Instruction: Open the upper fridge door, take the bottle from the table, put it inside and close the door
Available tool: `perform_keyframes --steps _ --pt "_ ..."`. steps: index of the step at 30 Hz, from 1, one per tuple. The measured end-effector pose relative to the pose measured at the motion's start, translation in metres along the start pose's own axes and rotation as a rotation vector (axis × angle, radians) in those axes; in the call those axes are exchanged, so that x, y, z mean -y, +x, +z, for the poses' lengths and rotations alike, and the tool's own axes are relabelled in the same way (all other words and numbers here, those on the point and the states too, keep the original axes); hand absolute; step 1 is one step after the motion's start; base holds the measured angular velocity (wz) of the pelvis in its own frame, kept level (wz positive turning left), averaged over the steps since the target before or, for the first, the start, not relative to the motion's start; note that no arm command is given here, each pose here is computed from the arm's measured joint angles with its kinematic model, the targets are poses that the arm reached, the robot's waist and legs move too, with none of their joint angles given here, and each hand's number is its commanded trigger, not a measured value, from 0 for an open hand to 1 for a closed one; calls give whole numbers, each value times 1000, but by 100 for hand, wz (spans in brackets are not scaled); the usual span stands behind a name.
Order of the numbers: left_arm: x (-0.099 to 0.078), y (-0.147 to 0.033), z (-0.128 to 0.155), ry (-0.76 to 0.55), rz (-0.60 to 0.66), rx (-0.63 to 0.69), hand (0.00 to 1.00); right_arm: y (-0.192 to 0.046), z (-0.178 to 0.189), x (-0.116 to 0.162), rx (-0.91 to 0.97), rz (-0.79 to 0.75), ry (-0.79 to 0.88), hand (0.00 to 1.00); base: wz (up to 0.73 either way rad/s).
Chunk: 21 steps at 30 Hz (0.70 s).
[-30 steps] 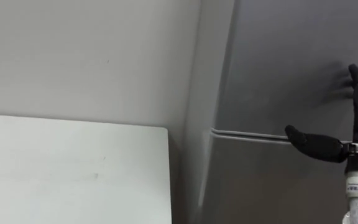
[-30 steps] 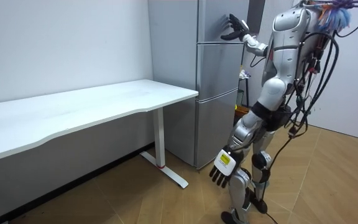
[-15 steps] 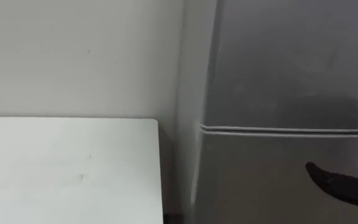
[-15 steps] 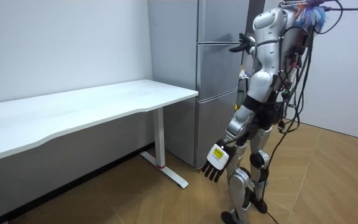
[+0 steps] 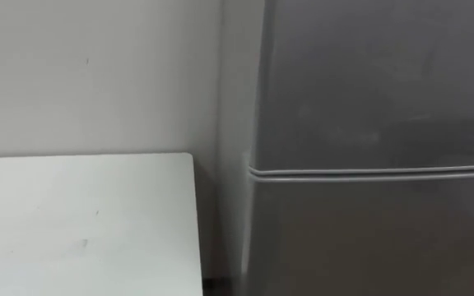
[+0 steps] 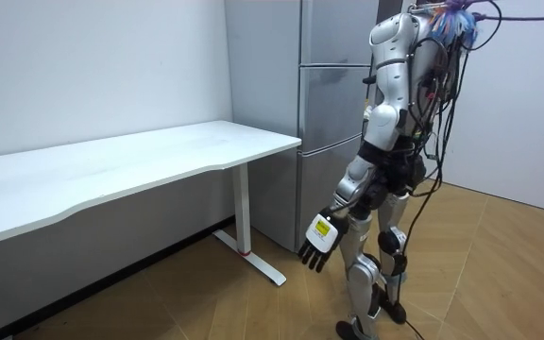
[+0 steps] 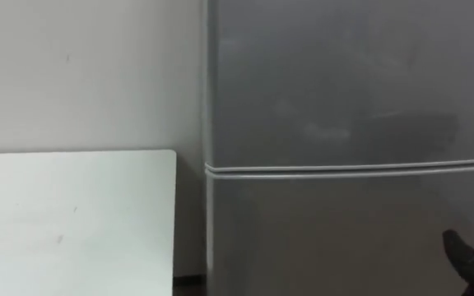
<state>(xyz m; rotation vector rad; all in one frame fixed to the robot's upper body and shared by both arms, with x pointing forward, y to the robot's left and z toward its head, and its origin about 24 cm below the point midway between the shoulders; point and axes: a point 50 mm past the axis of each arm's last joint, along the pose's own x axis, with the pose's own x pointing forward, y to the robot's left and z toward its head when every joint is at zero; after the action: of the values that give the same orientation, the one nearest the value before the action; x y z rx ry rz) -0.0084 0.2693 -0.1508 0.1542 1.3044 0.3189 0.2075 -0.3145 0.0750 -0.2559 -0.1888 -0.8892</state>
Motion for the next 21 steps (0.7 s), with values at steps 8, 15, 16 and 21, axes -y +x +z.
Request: perform_keyframes --steps 8,15,16,21 --pt "-2 -2 -10 -98 25 -29 0 -24 -52 35 -266 -120 -34 0 -2" --pt "2 -8 -31 -122 25 -87 0 -82 -119 74 -623 -251 -151 0 0" --pt "4 -9 -34 -124 23 -98 0 -92 -128 81 -676 -260 -180 0 0" --pt "9 -11 -40 -134 21 -115 0 -125 -153 96 -842 -279 -266 0 -4"
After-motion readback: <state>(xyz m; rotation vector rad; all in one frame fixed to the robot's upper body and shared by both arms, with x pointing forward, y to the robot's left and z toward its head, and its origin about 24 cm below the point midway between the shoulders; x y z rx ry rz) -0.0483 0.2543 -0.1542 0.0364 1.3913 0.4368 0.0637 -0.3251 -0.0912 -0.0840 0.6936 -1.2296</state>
